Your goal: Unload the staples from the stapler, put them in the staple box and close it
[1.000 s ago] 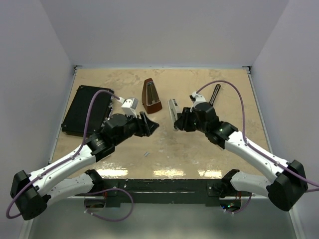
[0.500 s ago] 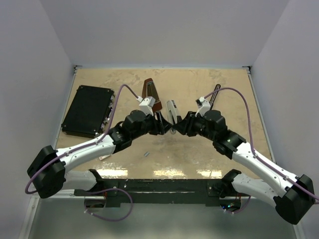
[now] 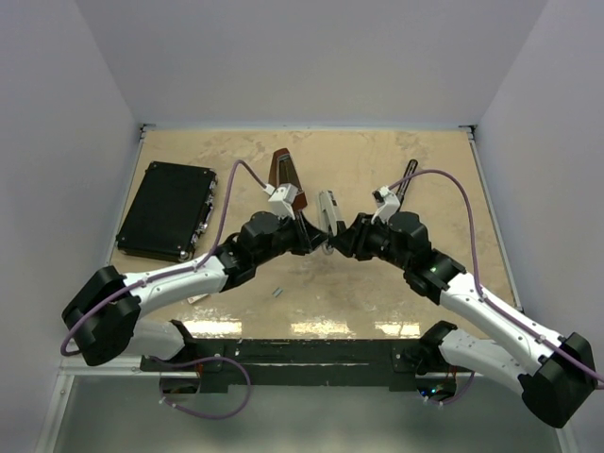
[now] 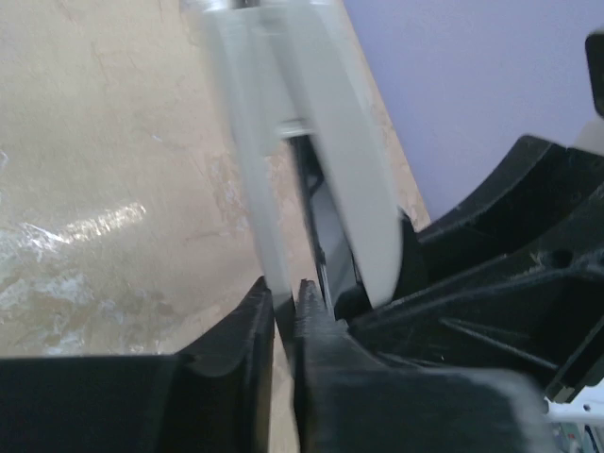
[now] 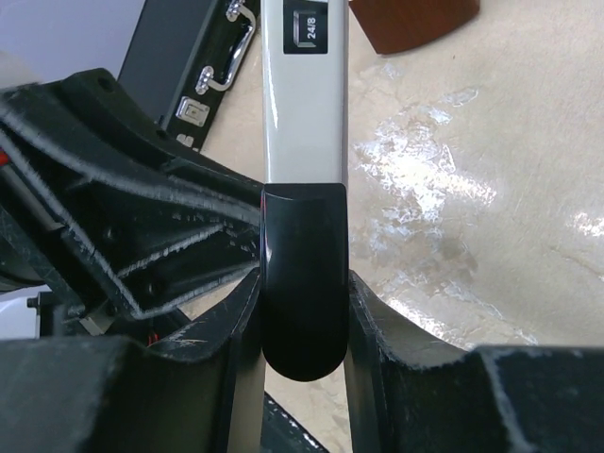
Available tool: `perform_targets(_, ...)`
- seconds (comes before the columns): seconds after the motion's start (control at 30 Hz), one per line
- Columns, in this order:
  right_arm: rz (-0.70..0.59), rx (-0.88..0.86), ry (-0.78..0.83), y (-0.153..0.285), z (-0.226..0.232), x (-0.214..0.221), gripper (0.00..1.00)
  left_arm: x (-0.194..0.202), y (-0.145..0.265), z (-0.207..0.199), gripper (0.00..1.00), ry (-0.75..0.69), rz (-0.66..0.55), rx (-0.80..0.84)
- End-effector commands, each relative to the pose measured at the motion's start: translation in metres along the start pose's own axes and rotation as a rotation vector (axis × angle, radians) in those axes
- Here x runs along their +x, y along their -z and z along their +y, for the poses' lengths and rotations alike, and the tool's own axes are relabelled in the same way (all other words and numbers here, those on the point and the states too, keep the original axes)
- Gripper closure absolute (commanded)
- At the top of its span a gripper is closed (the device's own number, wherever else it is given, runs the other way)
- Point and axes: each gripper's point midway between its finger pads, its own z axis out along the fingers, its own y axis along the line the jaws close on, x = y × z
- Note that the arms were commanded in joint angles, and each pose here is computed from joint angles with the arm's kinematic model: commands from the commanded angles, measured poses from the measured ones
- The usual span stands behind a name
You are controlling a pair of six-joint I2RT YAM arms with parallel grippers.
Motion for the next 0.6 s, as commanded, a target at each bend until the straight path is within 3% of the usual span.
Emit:
perform_targets(0.0, -0.079, -0.136, 0.041, 0.008, 0.038, -0.028, 1.0, -0.014, 0.01, -0.037, 1.0, -0.004, -0.069, 0.187)
perform_targets(0.17, -0.109, -0.019, 0.039, 0.017, 0.021, -0.037, 0.98, 0.0, 0.022, -0.027, 1.0, -0.056, -0.027, 0.179)
perform_targets(0.37, -0.137, 0.048, 0.093, 0.029, 0.02, -0.054, 0.97, 0.004, 0.057, 0.003, 1.0, -0.137, -0.075, 0.091)
perform_targets(0.57, -0.222, 0.1, 0.123, 0.035, 0.022, -0.083, 0.93, 0.008, 0.073, 0.019, 1.0, -0.289, -0.023, 0.018)
